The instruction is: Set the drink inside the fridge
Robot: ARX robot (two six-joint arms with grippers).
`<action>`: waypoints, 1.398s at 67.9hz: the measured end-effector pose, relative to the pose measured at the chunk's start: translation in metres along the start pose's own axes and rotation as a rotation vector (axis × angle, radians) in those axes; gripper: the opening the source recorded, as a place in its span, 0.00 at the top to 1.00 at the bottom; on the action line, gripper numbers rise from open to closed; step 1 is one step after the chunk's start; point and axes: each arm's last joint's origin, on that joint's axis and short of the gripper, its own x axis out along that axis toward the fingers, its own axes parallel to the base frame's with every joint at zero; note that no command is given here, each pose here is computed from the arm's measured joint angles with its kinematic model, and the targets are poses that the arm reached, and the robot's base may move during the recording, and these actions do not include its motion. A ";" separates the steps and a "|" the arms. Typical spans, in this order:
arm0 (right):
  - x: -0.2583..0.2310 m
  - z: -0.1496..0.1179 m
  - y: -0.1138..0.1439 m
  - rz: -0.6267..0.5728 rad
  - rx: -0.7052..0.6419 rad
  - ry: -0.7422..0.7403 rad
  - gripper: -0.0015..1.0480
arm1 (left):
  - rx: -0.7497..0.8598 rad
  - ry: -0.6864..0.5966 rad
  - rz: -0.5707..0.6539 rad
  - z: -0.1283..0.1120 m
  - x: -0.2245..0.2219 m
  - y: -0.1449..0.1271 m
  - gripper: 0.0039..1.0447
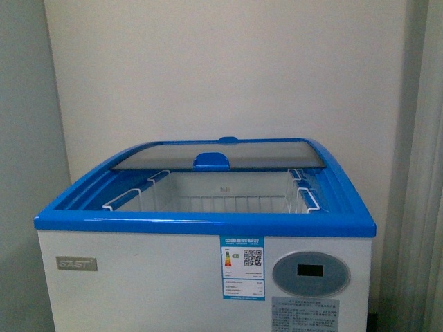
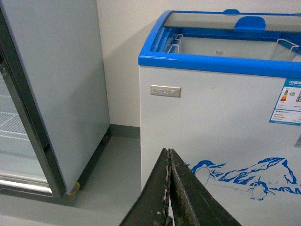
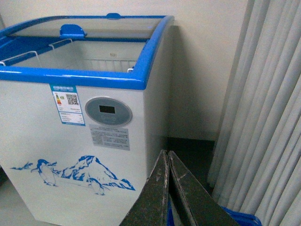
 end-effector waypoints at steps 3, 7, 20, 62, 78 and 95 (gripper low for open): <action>0.000 -0.002 0.000 0.000 0.000 0.000 0.97 | 0.000 0.000 0.000 0.000 0.000 0.000 0.98; 0.000 -0.006 0.000 0.000 0.000 0.001 0.97 | 0.000 0.000 0.000 0.000 0.000 0.000 0.98; 0.000 -0.015 0.000 0.000 0.000 0.001 0.97 | 0.000 0.000 0.000 0.000 0.000 0.000 0.98; -0.001 -0.028 0.000 0.000 -0.001 -0.015 0.87 | 0.000 0.000 0.000 0.000 0.000 0.000 0.87; -0.001 -0.028 0.000 0.000 -0.001 -0.015 0.44 | 0.000 0.000 0.000 0.000 0.000 0.000 0.43; -0.001 -0.028 0.000 0.000 0.000 -0.015 0.07 | 0.001 0.000 0.000 0.000 0.000 0.000 0.08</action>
